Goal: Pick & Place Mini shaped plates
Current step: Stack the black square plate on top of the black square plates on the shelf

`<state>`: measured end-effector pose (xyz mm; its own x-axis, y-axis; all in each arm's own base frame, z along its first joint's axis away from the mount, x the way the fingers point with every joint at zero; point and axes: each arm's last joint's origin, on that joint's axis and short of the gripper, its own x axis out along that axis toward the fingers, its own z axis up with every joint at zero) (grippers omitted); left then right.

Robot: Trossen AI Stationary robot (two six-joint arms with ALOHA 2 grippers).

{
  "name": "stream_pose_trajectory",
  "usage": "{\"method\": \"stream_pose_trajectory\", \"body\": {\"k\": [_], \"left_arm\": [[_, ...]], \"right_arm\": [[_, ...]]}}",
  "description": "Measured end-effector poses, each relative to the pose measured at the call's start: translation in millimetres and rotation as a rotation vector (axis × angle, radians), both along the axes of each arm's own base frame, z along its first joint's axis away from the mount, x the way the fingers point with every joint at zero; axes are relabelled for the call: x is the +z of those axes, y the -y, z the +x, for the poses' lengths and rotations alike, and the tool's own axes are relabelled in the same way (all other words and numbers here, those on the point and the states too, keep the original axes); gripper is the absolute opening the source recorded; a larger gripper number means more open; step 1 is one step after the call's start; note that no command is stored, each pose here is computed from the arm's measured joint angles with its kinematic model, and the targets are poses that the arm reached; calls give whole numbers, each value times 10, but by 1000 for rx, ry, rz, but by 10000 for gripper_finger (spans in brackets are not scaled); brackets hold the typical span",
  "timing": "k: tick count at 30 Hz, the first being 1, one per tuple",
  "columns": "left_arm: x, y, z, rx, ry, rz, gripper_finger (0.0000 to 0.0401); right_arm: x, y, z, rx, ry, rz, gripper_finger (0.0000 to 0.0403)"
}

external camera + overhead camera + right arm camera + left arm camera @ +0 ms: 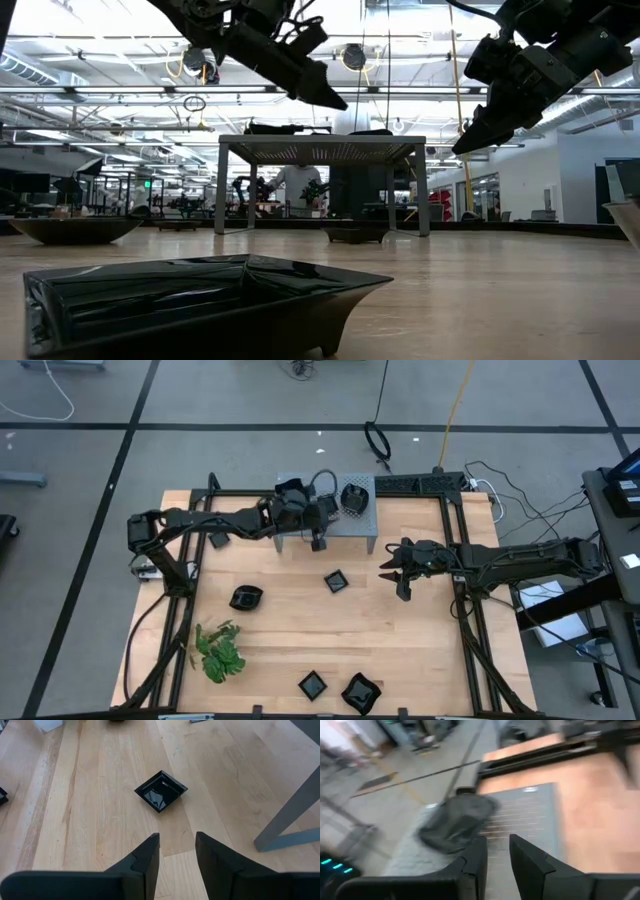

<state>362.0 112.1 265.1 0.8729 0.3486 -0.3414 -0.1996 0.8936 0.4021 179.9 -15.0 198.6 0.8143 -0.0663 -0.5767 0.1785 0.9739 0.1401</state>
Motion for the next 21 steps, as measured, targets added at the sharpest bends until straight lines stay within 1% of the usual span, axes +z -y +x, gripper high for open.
{"method": "stream_pose_trajectory", "body": {"k": [5, 12, 17, 21], "left_arm": [[-75, 302, 49, -132, -75, -44, 88], [-181, 751, 64, -253, -200, -66, 88], [-239, 986, 40, -306, -274, -70, 88], [-278, 1136, 13, -324, -320, -102, 88]], "right_arm": [[0, -1, 0, 0, 0, 0, 116], [0, 0, 0, 0, 0, 0, 116], [1, -1, 0, 1, 0, 0, 116], [0, 0, 0, 0, 0, 0, 116]]}}
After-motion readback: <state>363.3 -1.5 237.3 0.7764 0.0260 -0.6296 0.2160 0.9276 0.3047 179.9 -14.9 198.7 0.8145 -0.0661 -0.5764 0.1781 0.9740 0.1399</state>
